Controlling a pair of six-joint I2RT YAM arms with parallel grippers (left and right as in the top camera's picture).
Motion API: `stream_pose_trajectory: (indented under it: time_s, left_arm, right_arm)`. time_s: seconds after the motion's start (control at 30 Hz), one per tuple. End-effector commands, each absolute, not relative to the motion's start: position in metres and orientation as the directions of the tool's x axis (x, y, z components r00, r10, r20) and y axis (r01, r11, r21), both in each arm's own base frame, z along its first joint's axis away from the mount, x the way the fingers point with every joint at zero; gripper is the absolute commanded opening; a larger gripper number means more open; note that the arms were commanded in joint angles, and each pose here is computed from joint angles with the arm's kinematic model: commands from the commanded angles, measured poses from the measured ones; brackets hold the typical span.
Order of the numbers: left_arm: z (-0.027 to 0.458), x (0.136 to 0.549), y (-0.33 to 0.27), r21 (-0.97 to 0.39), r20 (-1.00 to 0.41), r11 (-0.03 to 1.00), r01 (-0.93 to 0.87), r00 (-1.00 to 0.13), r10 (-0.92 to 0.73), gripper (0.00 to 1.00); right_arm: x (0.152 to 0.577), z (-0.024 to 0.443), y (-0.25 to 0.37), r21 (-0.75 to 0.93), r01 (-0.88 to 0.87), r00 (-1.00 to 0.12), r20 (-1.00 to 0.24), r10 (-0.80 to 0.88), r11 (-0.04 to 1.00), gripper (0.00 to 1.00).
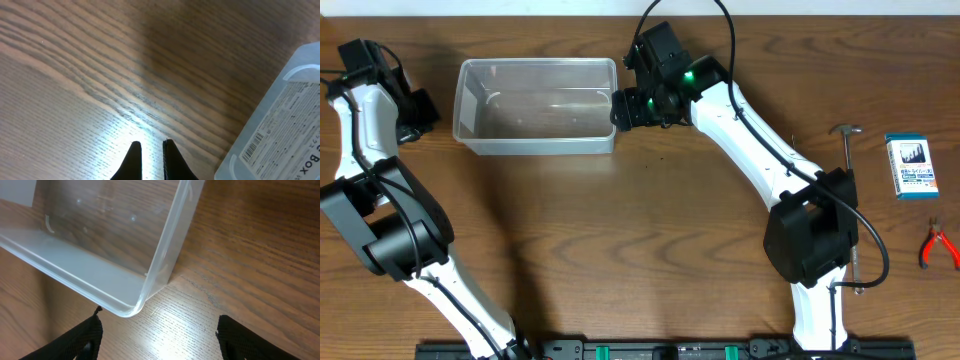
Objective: Pack container
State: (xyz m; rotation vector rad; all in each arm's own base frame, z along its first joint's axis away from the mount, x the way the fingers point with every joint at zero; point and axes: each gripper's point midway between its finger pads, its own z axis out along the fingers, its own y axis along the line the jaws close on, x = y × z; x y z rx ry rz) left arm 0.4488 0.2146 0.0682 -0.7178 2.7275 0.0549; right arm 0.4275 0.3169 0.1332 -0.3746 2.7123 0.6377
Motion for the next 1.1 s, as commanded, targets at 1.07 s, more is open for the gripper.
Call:
stream_pose_trajectory:
  time_s: [1.07]
  left_arm:
    - [0.067,0.464,0.166,-0.145,-0.314,0.956,-0.253,-0.905,-0.287,0.06]
  right_arm:
    - [0.441,0.142,0.306,0.366,-0.359,-0.890,-0.412,-0.196,0.859,0.77]
